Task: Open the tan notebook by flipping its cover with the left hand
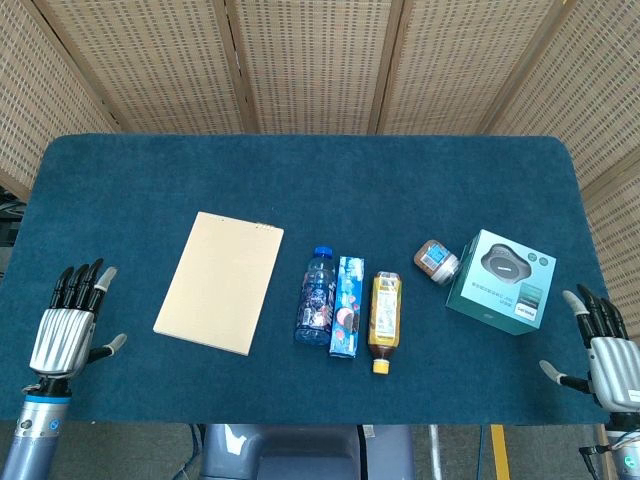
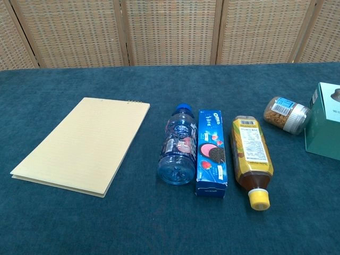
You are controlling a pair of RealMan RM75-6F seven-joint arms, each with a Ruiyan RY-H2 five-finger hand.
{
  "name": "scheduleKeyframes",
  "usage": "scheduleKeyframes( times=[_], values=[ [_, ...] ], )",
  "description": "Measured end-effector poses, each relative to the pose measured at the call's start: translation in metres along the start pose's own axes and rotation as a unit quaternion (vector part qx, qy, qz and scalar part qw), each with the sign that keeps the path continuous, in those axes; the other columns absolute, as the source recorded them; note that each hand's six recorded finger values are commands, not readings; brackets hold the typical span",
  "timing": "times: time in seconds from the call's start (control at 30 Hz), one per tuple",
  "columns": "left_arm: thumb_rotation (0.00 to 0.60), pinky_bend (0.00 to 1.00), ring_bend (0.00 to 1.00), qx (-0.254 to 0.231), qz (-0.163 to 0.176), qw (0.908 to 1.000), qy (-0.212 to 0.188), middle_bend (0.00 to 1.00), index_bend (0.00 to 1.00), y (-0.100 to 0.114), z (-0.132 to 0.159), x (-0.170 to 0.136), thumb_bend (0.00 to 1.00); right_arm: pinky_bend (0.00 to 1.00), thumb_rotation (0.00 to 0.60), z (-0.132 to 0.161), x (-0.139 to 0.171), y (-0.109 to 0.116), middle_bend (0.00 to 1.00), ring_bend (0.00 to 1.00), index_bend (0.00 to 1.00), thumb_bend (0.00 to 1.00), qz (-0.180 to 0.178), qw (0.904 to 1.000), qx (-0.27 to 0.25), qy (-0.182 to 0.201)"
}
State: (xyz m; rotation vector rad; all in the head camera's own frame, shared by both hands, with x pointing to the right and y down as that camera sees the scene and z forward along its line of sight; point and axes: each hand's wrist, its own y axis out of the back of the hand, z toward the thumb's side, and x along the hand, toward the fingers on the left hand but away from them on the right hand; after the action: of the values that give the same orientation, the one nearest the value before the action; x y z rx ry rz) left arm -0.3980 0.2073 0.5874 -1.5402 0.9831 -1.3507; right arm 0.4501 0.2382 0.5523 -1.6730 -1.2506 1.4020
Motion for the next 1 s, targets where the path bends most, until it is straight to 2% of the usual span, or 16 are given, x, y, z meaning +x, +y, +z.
scheduleKeyframes(
  times=[1.0],
  values=[
    [0.6, 0.0, 0.0, 0.001, -0.002, 1.0, -0.005, 0.0, 0.0, -0.0015, 0.0016, -0.0005, 0.0, 0.0, 0.6, 0.0011, 0.0004, -0.0002, 0.0, 0.0, 0.01, 0.05, 0.002, 1.0, -0.002, -0.003]
  ],
)
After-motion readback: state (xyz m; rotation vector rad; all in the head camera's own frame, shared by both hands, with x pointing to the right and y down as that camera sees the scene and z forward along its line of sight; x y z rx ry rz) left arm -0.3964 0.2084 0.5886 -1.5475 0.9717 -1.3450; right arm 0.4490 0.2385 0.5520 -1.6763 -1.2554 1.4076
